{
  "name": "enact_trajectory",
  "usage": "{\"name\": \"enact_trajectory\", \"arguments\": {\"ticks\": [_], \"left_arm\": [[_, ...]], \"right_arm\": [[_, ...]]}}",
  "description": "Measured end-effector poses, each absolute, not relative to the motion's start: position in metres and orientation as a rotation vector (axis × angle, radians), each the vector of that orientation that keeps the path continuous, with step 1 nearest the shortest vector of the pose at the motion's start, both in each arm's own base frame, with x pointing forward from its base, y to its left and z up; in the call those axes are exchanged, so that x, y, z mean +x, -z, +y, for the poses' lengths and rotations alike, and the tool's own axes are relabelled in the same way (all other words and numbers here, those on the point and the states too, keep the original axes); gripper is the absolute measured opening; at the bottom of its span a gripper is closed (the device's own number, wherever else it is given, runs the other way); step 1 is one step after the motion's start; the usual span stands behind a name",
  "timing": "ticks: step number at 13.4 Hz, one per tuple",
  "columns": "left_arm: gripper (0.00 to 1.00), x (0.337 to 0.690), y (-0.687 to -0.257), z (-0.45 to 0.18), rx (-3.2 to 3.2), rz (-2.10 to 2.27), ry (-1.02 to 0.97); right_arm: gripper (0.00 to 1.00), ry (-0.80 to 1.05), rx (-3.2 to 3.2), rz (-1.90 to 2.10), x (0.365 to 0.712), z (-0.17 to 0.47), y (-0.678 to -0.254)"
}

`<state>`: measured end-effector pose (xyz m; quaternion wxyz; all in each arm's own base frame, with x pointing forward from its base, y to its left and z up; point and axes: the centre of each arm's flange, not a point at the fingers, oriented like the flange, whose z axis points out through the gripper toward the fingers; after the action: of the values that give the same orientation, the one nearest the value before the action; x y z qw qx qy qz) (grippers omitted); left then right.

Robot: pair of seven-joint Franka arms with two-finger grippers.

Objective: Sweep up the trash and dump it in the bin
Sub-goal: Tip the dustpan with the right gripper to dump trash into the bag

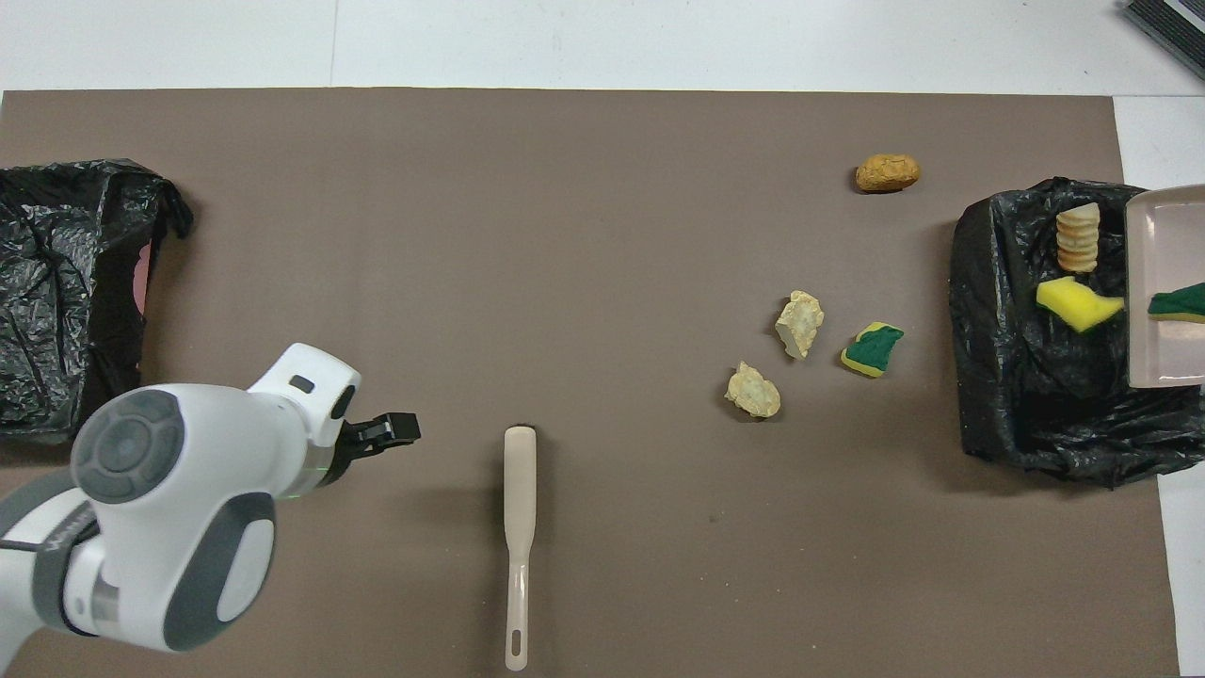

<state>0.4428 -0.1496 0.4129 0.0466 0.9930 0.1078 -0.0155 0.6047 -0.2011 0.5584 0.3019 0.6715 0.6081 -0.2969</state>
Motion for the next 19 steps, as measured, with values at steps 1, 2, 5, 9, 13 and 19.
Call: {"name": "enact_trajectory", "arguments": {"ticks": [1, 2, 5, 9, 13, 19], "left_arm": [[1.00, 0.451, -0.420, -0.128, 3.037, 0.276, 0.063], [1.00, 0.458, -0.427, -0.108, 3.041, 0.224, 0.066], [1.00, 0.471, -0.442, -0.058, 3.046, 0.109, 0.040], [1.00, 0.486, -0.485, -0.022, 3.079, 0.003, -0.004], [1.00, 0.495, -0.575, -0.006, 3.086, -0.035, -0.066], [1.00, 0.500, -0.656, -0.003, 3.116, -0.056, -0.102]], "right_arm": [[0.31, 0.811, 1.760, 1.603, 0.605, -0.198, -0.561], [0.31, 0.826, 1.732, 1.591, 0.604, -0.195, -0.567], [0.31, 0.868, 1.606, 1.542, 0.603, -0.181, -0.594], [0.31, 0.904, 1.489, 1.529, 0.608, -0.147, -0.607], [0.31, 0.892, 1.504, 1.516, 0.608, -0.148, -0.607], [0.31, 0.531, 1.886, 1.660, 0.605, -0.119, -0.596]]}}
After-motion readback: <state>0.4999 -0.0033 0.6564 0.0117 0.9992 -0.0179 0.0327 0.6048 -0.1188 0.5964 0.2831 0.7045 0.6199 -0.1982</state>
